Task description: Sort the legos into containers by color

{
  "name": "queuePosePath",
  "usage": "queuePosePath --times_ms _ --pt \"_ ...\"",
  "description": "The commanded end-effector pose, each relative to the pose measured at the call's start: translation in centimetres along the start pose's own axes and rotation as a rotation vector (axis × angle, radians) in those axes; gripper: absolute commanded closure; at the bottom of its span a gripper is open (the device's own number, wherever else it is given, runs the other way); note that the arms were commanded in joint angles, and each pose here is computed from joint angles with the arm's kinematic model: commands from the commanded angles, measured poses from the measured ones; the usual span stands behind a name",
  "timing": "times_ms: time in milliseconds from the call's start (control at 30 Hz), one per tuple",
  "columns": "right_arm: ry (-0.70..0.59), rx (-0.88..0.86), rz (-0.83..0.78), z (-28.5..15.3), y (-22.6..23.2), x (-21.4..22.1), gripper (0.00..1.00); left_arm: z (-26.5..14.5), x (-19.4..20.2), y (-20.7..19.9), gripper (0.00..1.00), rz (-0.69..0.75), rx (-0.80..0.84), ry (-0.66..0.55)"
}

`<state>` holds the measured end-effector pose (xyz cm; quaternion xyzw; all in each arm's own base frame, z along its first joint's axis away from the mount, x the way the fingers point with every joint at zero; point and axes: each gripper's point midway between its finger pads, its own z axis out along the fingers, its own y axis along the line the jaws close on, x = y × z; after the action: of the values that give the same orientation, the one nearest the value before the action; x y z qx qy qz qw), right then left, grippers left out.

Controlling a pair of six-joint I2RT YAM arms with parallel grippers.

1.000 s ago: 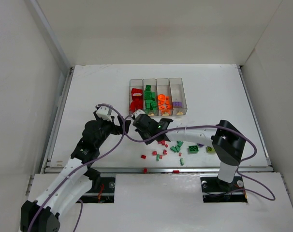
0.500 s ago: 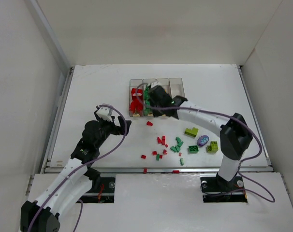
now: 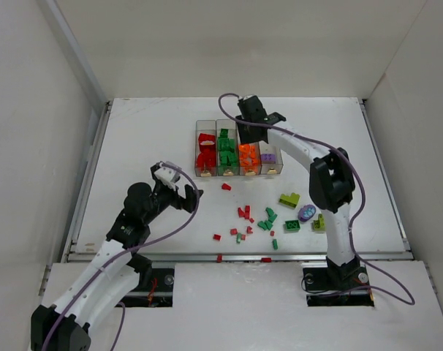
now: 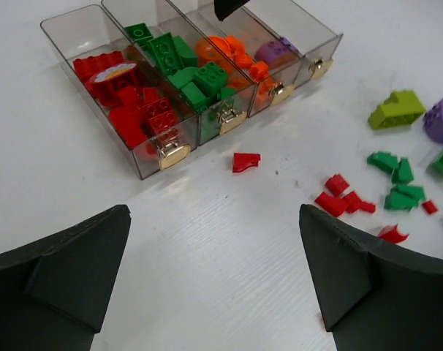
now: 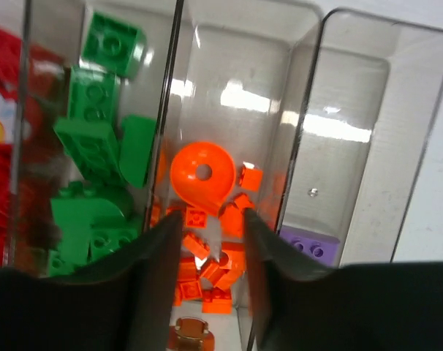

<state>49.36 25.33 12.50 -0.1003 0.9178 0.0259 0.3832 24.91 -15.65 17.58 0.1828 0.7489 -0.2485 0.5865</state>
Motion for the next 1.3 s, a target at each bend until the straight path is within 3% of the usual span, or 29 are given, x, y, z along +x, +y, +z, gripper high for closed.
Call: queuePosePath --times_ms 0,67,167,233,267,367,400,533,700,800,933,1033,1267 --pt "0.002 -0.044 -0.070 -1.1 0.8 -0.6 0.53 -0.5 -2.5 -1.5 0.00 0.257 0.117 -0.046" --pt "0.004 -0.055 -0.070 -1.1 1.0 -0.6 0.42 -0.5 -2.4 -2.4 0.00 0.366 0.197 -0.016" --pt "-0.015 -0.084 -0.064 -2.0 1.4 -1.2 0.39 -0.4 -1.2 -3.6 0.02 0.535 0.344 0.057" --pt "-0.035 -0.097 -0.059 -2.9 1.5 -2.0 0.38 -1.1 1.6 -4.7 0.14 0.615 0.493 0.152" --pt "-0.034 -0.096 -0.069 -3.7 1.2 -1.9 0.38 -1.3 1.3 -5.3 0.16 0.809 0.590 0.117" --pt "-0.043 -0.105 -0.073 -5.8 1.0 -1.4 0.38 -3.6 4.8 -7.1 0.16 0.961 0.850 0.189" --pt "-0.046 -0.114 -0.081 -6.4 1.5 -1.0 0.38 -3.5 5.5 -6.7 0.14 1.122 0.901 0.185" --pt "-0.050 -0.148 -0.078 -8.6 2.7 1.5 0.36 -4.5 10.0 -5.0 0.08 1.464 1.079 0.334" --pt "-0.019 -0.187 -0.025 -9.5 3.2 5.5 0.36 -4.9 12.0 -8.1 0.08 1.420 1.266 0.363" --pt "-0.001 -0.199 0.001 -9.5 3.2 6.9 0.36 -4.5 13.0 -9.0 0.20 1.393 1.329 0.387" --pt "0.033 -0.207 -0.013 -9.3 3.2 9.2 0.36 -4.1 13.8 -10.5 0.25 1.383 1.398 0.378" --pt "0.024 -0.209 -0.002 -9.6 3.0 9.6 0.36 -4.3 15.0 -10.5 0.35 1.353 1.443 0.427" --pt "0.007 -0.235 -0.016 -9.9 3.2 9.7 0.36 -2.8 16.1 -10.5 0.37 1.328 1.461 0.520"
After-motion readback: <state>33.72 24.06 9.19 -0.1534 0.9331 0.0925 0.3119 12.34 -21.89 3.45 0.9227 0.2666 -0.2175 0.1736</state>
